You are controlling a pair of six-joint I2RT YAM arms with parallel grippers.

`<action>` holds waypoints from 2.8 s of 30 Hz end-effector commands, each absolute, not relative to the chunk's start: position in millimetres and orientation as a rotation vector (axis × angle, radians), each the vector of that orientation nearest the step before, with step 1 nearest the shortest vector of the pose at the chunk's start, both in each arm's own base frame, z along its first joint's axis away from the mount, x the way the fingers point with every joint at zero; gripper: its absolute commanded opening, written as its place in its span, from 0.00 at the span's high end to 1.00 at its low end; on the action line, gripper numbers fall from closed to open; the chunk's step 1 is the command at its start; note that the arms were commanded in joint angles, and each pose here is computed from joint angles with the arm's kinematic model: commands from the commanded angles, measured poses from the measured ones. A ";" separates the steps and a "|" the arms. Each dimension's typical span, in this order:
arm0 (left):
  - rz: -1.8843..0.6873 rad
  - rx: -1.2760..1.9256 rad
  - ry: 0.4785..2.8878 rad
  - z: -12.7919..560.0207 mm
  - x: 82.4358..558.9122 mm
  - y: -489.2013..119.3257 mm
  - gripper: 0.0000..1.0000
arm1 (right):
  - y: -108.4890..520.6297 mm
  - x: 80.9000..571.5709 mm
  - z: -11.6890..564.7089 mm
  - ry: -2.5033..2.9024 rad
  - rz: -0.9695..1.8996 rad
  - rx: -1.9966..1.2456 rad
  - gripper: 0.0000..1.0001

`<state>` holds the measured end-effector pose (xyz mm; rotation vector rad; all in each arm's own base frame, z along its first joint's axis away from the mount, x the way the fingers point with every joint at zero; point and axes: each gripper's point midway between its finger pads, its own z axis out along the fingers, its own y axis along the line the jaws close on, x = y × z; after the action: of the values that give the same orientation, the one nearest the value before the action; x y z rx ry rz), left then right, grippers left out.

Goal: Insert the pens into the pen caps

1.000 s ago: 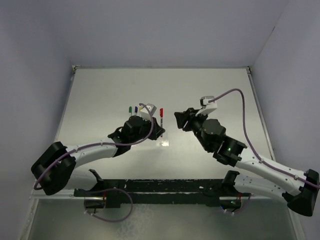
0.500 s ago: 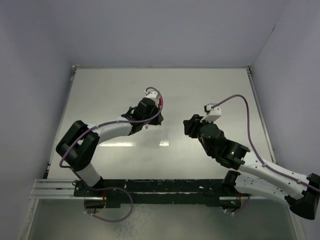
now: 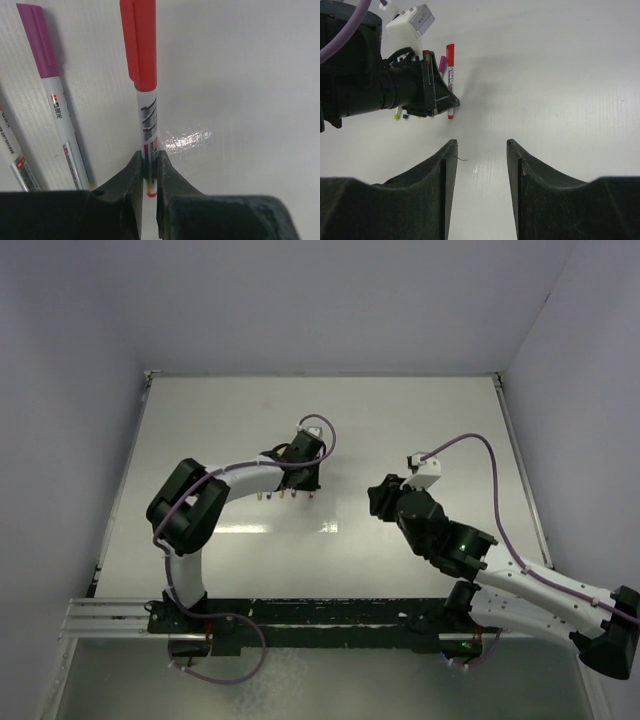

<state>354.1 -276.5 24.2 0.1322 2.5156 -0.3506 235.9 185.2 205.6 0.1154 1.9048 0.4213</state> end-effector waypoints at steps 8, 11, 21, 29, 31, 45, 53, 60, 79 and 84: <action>-0.235 0.095 2.565 15.0 355.4 -265.0 0.86 | 193.0 236.5 210.1 1.893 0.477 0.136 0.54; -0.239 0.080 2.568 13.6 353.2 -264.1 0.83 | 195.2 236.9 209.1 1.895 0.481 0.132 0.54; -0.248 0.067 2.570 16.6 351.1 -263.8 0.75 | 197.7 237.1 208.5 1.898 0.487 0.124 0.54; -0.269 0.062 2.552 25.3 352.5 -265.6 0.74 | 197.6 236.4 208.9 1.896 0.492 0.121 0.54; -0.282 0.062 2.539 31.1 353.7 -267.2 0.73 | 197.5 236.2 208.0 1.898 0.491 0.119 0.54; -0.481 0.097 2.277 146.1 352.0 -270.3 0.72 | 186.3 234.6 208.6 1.883 0.485 0.181 0.52; -0.500 0.125 2.163 177.4 315.9 -236.6 0.73 | 134.4 227.6 213.3 1.846 0.338 0.319 0.50; -0.442 0.095 2.107 194.0 280.2 -192.5 0.70 | 69.4 209.5 210.0 1.787 0.195 0.537 0.31; -0.215 -0.337 1.993 211.0 220.9 -75.9 0.59 | 19.3 188.5 205.6 1.758 0.058 0.665 0.00; -0.252 -0.379 1.940 218.8 216.2 -70.0 0.58 | 17.9 189.6 208.1 1.759 0.019 0.650 0.00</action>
<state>217.8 -79.9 213.2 -0.3010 1.9919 -0.2505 187.2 26.8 190.7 0.6168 1.8208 0.0489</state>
